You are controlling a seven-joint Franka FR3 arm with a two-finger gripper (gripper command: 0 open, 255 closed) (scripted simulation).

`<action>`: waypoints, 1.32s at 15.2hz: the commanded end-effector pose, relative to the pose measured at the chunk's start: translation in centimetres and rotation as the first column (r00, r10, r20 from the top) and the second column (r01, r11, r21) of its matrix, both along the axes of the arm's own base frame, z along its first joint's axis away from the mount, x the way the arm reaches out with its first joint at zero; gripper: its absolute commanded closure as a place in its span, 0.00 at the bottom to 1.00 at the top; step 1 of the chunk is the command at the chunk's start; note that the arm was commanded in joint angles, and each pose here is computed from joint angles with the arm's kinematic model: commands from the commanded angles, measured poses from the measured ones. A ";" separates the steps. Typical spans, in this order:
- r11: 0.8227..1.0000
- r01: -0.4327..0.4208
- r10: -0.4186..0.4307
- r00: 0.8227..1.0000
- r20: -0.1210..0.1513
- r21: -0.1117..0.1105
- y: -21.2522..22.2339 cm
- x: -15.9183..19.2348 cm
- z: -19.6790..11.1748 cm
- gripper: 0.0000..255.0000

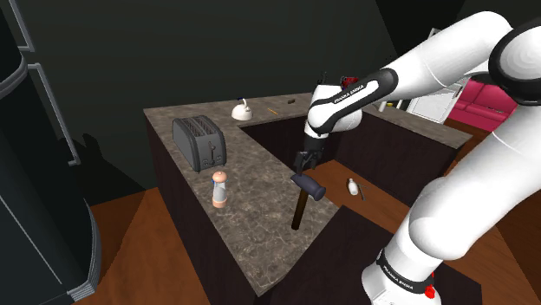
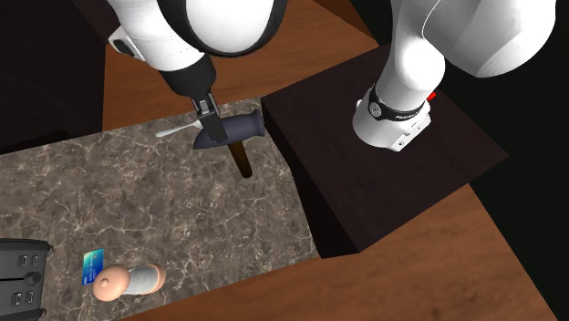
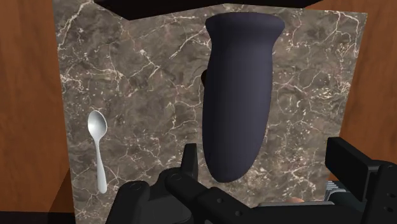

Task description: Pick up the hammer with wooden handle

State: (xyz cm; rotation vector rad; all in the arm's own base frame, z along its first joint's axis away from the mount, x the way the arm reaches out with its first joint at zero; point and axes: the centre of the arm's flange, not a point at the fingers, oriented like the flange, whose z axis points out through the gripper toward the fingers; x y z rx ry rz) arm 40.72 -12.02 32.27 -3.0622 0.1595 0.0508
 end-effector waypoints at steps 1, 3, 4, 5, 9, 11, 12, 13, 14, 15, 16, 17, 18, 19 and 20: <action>1.000 -0.001 0.001 1.000 0.004 0.000 -1.0 0.6 -1.1 0.00; 1.000 -0.001 0.001 1.000 0.004 0.000 -1.0 0.6 -2.1 0.00; 1.000 -0.001 0.001 1.000 0.004 0.000 -1.0 0.6 -2.6 0.00; 1.000 -0.001 0.001 1.000 0.004 0.000 -1.0 0.6 -3.2 0.00; 1.000 -0.001 0.001 1.000 0.004 0.000 -1.0 0.6 -5.1 0.00; 1.000 -0.001 0.001 1.000 0.004 0.000 -1.0 0.6 -5.0 1.00; 1.000 -0.001 0.001 1.000 0.004 0.000 -1.0 0.6 -5.0 1.00; 1.000 -0.001 0.001 1.000 0.004 0.000 -1.0 0.6 -5.0 1.00; 1.000 -0.001 0.001 1.000 0.004 0.000 -1.0 0.6 -5.0 1.00; 1.000 -0.001 0.001 1.000 0.004 0.000 -1.0 0.6 -5.0 1.00; 1.000 -0.001 0.001 1.000 0.004 0.000 -1.0 0.6 -5.0 1.00; 1.000 -0.001 0.001 1.000 0.004 0.000 -1.0 0.6 -5.0 1.00; 1.000 -0.001 0.001 1.000 0.004 0.000 -1.0 0.6 -4.9 1.00; 1.000 -0.001 0.001 1.000 0.004 0.000 -1.0 0.6 -4.9 1.00; 1.000 -0.001 0.001 1.000 0.004 0.000 -1.0 0.6 -5.1 1.00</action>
